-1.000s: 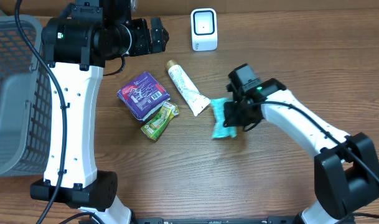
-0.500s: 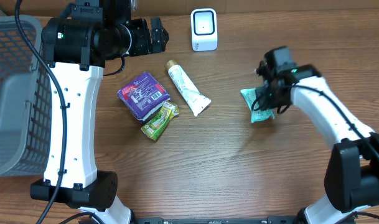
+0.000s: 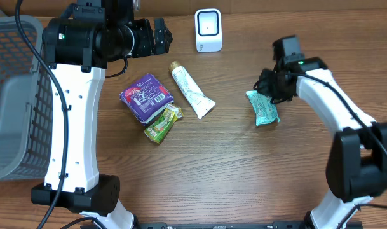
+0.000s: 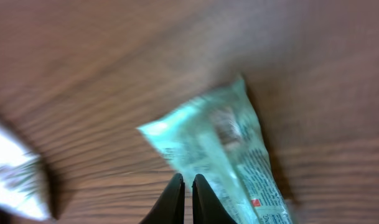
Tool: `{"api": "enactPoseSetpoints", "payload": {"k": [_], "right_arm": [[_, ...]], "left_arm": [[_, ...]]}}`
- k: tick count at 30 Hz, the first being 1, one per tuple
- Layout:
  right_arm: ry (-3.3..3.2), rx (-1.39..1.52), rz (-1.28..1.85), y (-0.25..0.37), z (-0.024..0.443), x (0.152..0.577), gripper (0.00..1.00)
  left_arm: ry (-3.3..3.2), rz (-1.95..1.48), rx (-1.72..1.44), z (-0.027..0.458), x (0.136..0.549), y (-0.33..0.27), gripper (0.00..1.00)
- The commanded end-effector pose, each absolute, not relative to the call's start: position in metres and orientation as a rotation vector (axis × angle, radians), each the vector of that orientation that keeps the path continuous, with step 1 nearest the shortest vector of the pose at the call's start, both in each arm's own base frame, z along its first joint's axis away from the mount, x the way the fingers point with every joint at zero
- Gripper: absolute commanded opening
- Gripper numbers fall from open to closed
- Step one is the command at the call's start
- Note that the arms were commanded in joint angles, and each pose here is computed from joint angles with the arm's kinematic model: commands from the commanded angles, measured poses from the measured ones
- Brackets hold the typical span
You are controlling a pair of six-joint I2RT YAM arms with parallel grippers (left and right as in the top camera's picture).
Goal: Scan the item barcode
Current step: 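Reach the right gripper to the mint-green pack and grasp it, then slide the mint-green pack rightward and release it on the table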
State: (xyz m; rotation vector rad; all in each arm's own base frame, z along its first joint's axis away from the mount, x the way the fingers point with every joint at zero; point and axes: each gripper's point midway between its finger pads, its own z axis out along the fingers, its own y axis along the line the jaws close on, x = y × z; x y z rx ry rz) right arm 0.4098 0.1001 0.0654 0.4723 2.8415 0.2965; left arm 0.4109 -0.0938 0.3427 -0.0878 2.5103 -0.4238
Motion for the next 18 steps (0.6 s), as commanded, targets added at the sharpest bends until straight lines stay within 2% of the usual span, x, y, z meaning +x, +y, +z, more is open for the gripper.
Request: {"api": "enactPoseSetpoints", "payload": {"k": [1, 5, 10, 12, 18], "right_arm": [[2.875, 0.645, 0.234, 0.096, 0.041, 0.399, 0.08], [2.912, 0.622, 0.219, 0.102, 0.032, 0.388, 0.08], [2.989, 0.076, 0.228, 0.137, 0.031, 0.374, 0.15], [3.003, -0.036, 0.215, 0.141, 0.029, 0.368, 0.17], [3.12, -0.133, 0.148, 0.129, 0.025, 0.339, 0.24]], "left_arm": [[2.516, -0.426, -0.063, 0.341, 0.411, -0.097, 0.99], [2.516, -0.426, -0.063, 0.34, 0.411, -0.097, 1.0], [2.516, -0.427, -0.063, 0.34, 0.411, -0.098, 1.0], [2.516, -0.427, -0.063, 0.341, 0.411, -0.098, 1.0], [2.516, -0.426, -0.063, 0.341, 0.411, -0.097, 1.0]]}}
